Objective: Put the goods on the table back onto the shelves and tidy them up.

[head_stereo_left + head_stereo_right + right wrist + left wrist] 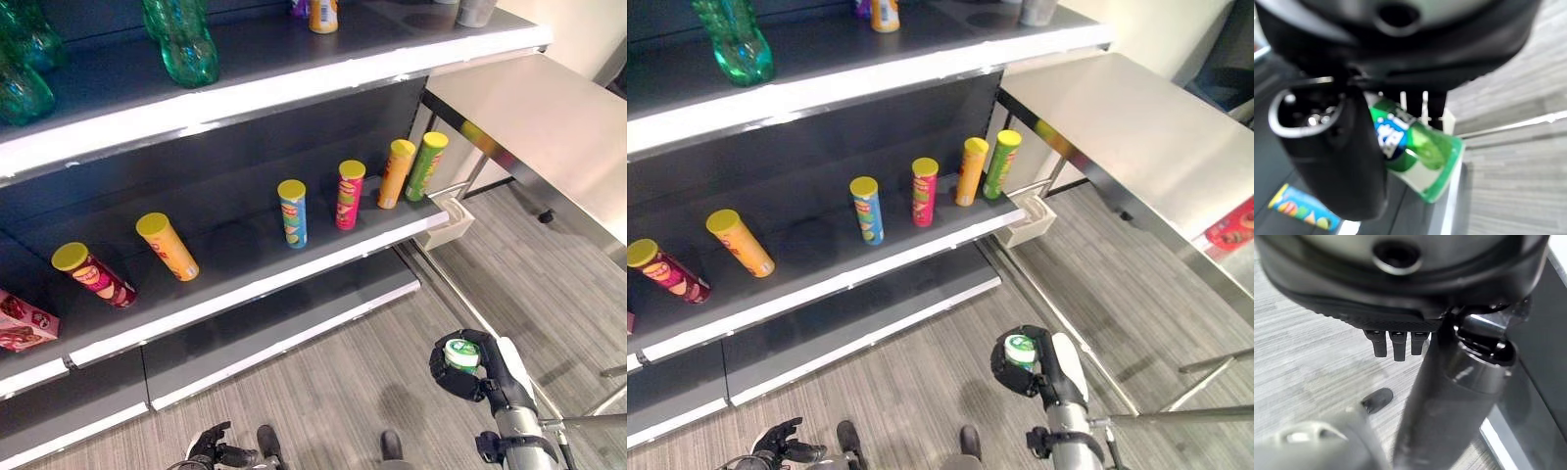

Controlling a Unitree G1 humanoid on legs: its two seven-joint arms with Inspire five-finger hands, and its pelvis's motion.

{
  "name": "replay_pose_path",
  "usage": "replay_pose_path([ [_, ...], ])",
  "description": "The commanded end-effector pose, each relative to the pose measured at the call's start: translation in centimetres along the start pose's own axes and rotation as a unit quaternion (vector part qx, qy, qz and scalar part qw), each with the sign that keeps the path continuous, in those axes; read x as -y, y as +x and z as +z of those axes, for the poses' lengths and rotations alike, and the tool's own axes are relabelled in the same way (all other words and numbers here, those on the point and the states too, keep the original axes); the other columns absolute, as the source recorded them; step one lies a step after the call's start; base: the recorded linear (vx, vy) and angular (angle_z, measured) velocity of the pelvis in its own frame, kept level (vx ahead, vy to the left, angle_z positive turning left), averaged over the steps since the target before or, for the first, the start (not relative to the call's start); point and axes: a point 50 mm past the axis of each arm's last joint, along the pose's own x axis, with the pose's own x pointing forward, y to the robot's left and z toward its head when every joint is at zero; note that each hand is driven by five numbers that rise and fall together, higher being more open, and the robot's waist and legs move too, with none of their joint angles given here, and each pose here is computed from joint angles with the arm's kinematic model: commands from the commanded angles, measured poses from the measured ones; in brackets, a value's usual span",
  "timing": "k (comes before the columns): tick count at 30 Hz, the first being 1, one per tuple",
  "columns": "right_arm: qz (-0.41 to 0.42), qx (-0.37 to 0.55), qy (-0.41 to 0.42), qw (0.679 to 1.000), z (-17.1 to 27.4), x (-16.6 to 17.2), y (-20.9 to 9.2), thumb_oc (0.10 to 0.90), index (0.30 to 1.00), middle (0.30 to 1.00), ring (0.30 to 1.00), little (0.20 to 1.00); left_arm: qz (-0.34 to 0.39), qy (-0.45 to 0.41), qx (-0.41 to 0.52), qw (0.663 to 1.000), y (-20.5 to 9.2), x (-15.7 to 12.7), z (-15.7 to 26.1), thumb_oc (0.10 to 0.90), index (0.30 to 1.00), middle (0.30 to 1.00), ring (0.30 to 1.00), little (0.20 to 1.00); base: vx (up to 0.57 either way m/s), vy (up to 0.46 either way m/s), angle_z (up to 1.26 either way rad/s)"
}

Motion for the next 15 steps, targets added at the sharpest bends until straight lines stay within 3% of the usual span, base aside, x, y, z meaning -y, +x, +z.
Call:
replay_pose_path([
  [1, -0.086, 0.125, -0.041, 0.988, 4.2, 4.0, 1.5, 0.400, 0.300, 0.300, 0.300, 0.300, -0.015, 0.017, 0.009, 1.000, 0.1, 1.9, 0.9, 0.800, 0.900, 0.900, 0.900, 0.900, 0.18, 0.189, -0.14],
  [10, -0.109, 0.136, -0.042, 0.984, 4.6, 3.9, 1.8, 0.400, 0.300, 0.300, 0.300, 0.300, -0.025, 0.053, -0.001, 0.998, -0.2, 2.5, -0.1, 0.800, 0.900, 0.900, 0.900, 0.900, 0.12, 0.157, -0.09],
  [15, -0.118, 0.154, -0.041, 0.980, 5.1, 4.3, 1.7, 0.400, 0.300, 0.300, 0.300, 0.300, -0.029, 0.076, 0.002, 0.997, -0.2, 2.3, -0.2, 0.800, 0.900, 0.900, 0.900, 0.900, 0.15, -0.071, -0.05],
])
